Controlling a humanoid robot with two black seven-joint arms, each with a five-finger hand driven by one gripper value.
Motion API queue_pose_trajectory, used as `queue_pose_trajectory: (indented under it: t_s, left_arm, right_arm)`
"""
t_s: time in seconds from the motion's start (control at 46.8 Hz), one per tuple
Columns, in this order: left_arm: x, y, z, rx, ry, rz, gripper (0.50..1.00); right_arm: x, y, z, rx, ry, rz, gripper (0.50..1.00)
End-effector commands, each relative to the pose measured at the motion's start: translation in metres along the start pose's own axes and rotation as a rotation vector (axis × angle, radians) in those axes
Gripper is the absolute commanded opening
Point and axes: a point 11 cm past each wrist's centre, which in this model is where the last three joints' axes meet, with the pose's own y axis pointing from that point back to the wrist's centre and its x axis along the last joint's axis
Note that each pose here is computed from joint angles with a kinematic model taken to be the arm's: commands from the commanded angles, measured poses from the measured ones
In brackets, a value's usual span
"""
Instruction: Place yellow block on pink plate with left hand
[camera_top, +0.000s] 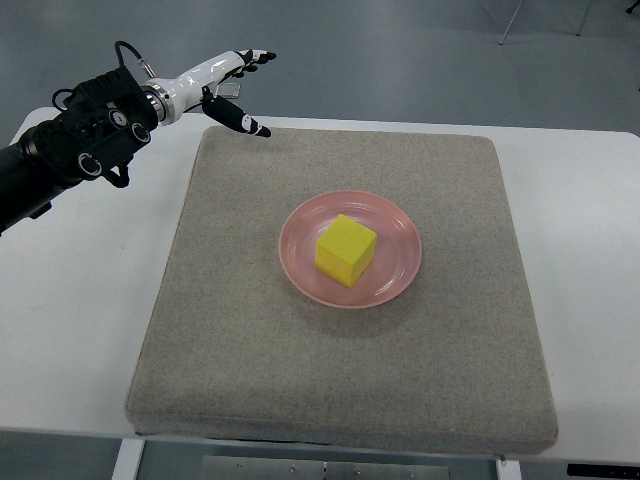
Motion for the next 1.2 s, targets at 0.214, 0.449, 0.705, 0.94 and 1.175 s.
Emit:
queue_pose_trajectory:
  t_s: [0.214,0.449,0.705,0.94,1.175]
  left_arm:
    - [0.006,0.007,-0.020,-0.007,0.411,0.093,0.990]
    - [-0.003,0.018,-0.046,-0.035,0.628,0.082,0.990]
    - [-0.002,0.022,-0.048,-0.107,0.809,0.110,0.990]
    - [-0.001,0.026,-0.060,-0.140,0.965,0.167,0.990]
    - [0.007,0.028,-0.062,-0.175,1.081,0.231,0.990]
  right_arm:
    - [0.000,0.000,0.000,0.000,0.000,-0.001,0.924]
    - [0.000,0.000,0.000,0.000,0.000,-0.001,0.924]
    - [0.000,0.000,0.000,0.000,0.000,0.000,0.924]
    - [0.000,0.000,0.000,0.000,0.000,0.000,0.924]
    - [0.000,0.000,0.000,0.000,0.000,-0.001,0.924]
